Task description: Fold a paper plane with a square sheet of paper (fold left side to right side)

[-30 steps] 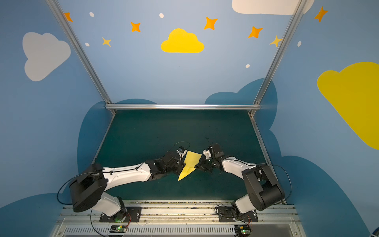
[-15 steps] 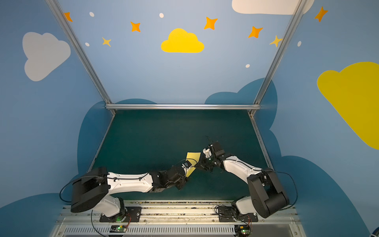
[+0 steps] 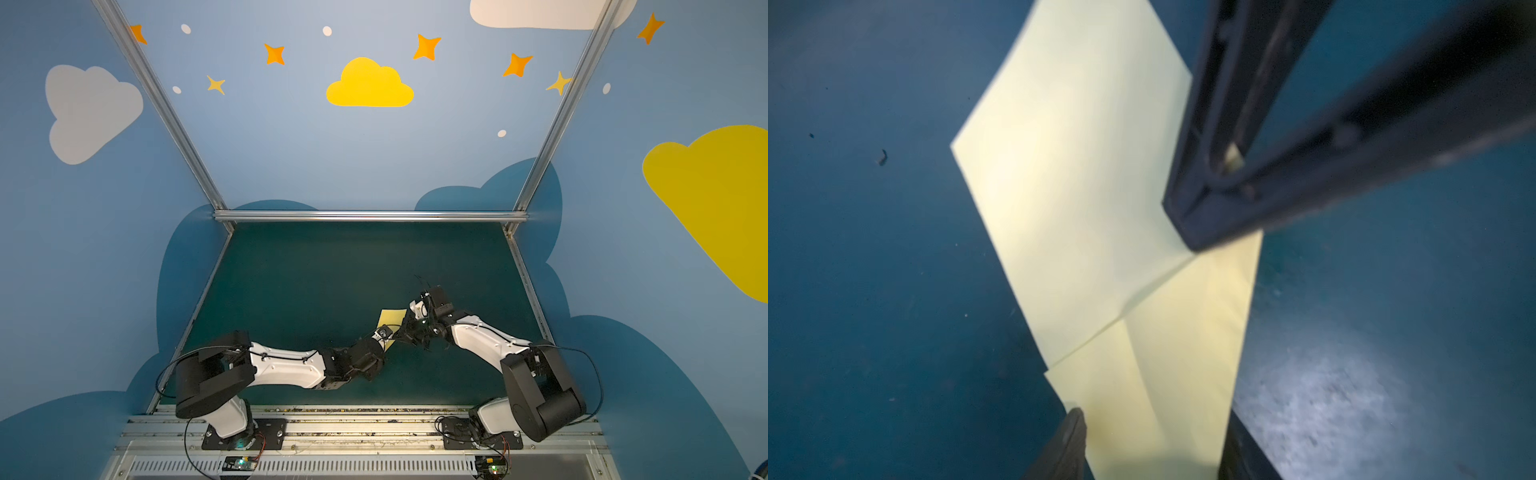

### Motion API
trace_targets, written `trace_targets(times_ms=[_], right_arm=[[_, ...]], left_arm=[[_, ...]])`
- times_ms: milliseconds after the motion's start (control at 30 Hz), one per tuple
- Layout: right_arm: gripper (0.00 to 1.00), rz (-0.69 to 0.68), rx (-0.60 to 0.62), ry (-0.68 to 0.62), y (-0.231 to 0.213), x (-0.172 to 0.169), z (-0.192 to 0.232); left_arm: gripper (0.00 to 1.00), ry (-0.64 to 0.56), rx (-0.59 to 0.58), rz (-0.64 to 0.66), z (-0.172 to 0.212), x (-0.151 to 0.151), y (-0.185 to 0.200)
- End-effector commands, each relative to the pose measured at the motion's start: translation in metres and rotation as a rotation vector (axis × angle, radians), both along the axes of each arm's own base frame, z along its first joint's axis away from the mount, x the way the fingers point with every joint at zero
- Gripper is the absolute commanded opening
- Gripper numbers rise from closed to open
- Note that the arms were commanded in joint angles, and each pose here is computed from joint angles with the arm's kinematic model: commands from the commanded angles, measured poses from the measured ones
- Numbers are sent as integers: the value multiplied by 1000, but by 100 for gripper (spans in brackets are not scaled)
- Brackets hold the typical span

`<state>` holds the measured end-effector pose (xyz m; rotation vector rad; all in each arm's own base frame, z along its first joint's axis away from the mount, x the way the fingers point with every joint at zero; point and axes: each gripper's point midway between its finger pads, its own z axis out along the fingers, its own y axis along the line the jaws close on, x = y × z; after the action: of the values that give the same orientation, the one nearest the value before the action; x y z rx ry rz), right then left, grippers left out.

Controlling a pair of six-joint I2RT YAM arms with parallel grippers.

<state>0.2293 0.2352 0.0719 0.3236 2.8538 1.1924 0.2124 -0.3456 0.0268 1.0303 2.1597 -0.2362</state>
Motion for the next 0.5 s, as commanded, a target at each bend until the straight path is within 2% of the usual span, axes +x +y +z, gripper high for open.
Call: trace_targets(times_ms=[0,133,233,467], right_arm=[[0,9,16,-8,5,3,5],[0,13,16,-9,6,4,4],[0,16,13,-9,6,4,3],[0,17,13,-2,8,8,-2]], left_arm=[[44,-47,-17,8,9,8,-7],[29,-36,-38,-5,10,6,-7],[25,-26,-51,-9,10,5,-5],[3,36,-87,-38,9,2,-5]])
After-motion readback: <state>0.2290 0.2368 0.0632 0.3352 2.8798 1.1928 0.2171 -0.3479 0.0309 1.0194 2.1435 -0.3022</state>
